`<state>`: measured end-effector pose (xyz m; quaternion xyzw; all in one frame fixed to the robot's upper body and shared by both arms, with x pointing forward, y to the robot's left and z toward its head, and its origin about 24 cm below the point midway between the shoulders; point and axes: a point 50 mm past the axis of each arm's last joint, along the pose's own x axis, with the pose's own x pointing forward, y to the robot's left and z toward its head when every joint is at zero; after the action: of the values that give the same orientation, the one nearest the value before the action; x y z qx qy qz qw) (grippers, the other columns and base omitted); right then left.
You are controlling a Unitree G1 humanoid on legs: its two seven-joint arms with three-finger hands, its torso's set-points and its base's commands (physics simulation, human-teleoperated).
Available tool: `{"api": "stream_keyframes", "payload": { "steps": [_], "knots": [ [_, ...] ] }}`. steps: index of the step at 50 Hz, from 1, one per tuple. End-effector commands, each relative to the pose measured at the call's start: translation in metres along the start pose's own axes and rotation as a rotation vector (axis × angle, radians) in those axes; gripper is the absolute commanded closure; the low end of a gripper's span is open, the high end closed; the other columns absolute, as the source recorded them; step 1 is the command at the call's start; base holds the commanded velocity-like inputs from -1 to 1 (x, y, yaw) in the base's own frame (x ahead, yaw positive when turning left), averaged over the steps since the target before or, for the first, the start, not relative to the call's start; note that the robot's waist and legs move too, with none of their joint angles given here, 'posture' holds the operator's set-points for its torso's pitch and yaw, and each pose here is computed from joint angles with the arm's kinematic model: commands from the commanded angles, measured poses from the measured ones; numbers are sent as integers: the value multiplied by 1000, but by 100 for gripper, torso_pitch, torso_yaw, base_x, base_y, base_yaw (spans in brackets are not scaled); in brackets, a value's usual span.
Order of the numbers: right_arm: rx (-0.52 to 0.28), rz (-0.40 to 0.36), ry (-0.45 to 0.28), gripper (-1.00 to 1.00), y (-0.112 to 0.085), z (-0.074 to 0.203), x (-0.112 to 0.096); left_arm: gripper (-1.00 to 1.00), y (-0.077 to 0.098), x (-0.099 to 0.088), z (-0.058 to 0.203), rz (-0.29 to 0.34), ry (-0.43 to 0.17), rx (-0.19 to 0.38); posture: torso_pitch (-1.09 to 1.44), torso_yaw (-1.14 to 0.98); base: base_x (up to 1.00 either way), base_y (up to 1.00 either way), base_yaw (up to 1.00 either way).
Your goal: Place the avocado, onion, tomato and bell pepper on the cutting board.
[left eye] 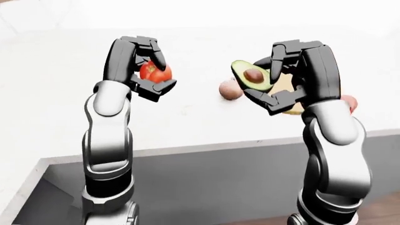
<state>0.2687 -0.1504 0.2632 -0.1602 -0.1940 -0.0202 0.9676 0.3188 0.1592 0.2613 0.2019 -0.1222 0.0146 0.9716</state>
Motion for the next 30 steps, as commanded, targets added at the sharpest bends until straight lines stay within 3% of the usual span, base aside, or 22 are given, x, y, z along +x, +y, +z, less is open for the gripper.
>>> {"api": "stream_keyframes", "payload": {
  "steps": [1,30],
  "knots": [
    [-13,-46,-61,100,-8,11,0,100,2,-1,19,11,-95,6,0,0,0,-27,0],
    [-19,-29,-56,100,-3,7,-2,100,3,-5,18,19,-96,8,0,0,0,-35,0]
  ]
}}
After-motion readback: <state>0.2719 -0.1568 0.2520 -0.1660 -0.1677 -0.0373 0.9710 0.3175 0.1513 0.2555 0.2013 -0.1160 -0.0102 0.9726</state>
